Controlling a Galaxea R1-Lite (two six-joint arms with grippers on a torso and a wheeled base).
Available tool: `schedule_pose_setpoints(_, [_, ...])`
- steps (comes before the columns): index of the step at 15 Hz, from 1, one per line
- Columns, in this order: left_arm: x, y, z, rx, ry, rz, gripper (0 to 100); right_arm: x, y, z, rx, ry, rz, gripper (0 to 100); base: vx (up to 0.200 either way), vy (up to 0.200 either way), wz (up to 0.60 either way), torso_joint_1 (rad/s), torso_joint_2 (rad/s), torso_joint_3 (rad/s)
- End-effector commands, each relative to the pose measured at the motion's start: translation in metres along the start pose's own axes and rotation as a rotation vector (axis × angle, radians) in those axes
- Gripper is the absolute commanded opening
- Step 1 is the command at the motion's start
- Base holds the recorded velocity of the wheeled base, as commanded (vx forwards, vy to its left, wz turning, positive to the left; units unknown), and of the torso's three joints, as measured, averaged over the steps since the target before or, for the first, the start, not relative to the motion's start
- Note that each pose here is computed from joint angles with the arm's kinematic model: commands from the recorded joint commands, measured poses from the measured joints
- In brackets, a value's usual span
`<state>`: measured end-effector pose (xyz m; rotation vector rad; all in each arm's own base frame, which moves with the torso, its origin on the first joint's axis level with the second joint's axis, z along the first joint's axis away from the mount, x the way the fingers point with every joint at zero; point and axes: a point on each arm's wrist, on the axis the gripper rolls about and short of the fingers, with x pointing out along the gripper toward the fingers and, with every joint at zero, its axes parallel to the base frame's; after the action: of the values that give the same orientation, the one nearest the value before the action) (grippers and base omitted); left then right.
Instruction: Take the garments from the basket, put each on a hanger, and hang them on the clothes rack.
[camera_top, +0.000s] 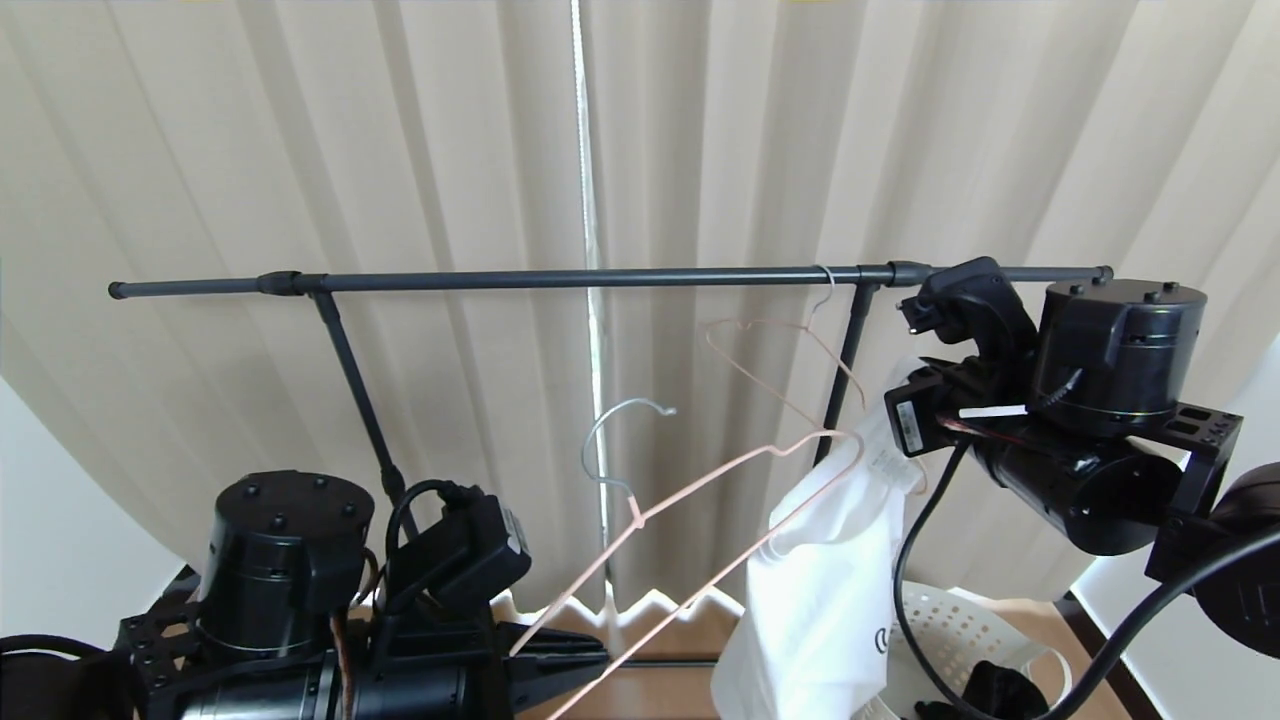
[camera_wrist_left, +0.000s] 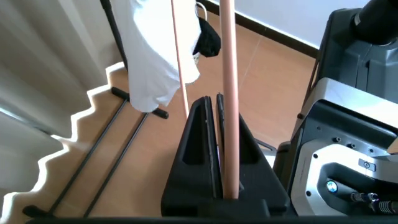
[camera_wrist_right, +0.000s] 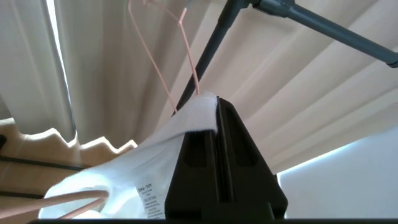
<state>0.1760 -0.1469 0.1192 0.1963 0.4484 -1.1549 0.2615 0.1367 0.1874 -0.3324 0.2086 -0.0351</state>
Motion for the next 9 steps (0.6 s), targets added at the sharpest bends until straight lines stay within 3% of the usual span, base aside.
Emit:
schedule_pose_setpoints(1, [0.015, 0.005, -0.001, -0.001, 0.004, -0.011, 0, 0.003, 0.006, -0.004, -0.010, 0.015, 0.009, 0, 0.000, 0.000, 0.00, 0.000, 0.00, 0.000])
schedule_pose_setpoints(4, [0.025, 0.008, -0.001, 0.012, -0.028, -0.009, 0, -0.002, 0.012, -0.003, -0.012, 0.008, 0.032, 0, 0.000, 0.000, 0.00, 0.000, 0.00, 0.000])
schedule_pose_setpoints(9, [0.030, 0.013, 0.007, -0.024, -0.063, 0.001, 0, -0.006, 0.018, -0.005, -0.021, 0.007, 0.056, 0, 0.000, 0.000, 0.00, 0.000, 0.00, 0.000])
